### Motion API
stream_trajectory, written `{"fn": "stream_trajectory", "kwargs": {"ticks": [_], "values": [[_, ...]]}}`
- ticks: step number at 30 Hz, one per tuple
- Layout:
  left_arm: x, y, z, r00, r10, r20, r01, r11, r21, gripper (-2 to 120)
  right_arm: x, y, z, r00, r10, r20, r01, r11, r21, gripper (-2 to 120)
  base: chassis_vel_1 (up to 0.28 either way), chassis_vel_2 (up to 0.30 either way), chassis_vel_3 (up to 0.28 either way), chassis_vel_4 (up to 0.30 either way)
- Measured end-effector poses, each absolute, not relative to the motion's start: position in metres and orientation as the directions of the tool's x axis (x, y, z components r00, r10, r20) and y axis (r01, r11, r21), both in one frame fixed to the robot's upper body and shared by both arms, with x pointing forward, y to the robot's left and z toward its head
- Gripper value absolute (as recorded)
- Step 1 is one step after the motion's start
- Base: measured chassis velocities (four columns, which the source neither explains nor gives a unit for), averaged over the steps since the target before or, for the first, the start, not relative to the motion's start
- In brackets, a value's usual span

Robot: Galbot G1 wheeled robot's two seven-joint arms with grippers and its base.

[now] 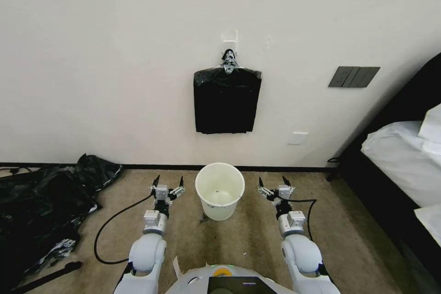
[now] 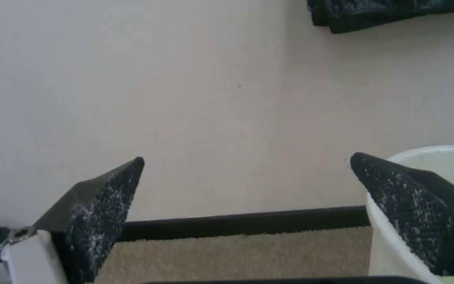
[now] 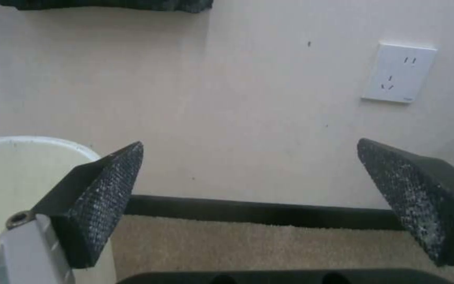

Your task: Place a trash bag onto the trash bin.

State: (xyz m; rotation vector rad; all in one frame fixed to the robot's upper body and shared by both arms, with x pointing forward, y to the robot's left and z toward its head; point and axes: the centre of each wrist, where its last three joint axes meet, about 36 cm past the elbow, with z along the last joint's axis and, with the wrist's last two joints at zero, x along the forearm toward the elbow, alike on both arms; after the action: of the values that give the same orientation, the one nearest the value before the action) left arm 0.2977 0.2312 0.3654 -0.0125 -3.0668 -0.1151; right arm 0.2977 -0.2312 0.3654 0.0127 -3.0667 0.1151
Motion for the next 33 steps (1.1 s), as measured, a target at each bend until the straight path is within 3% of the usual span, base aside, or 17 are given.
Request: {"fn": "stream_trajectory", "kwargs": {"ticks": [33], "values": [[0.2978,0.2312,0.3654,-0.997,0.005,0.073,0.011,0.997,0.075,100,0.2977,-0.2312,0.3654,-0.997,-0.006,0.073,-0.011,0.997,-0.075,100,0.000,0.000,0.000,0.000]]}}
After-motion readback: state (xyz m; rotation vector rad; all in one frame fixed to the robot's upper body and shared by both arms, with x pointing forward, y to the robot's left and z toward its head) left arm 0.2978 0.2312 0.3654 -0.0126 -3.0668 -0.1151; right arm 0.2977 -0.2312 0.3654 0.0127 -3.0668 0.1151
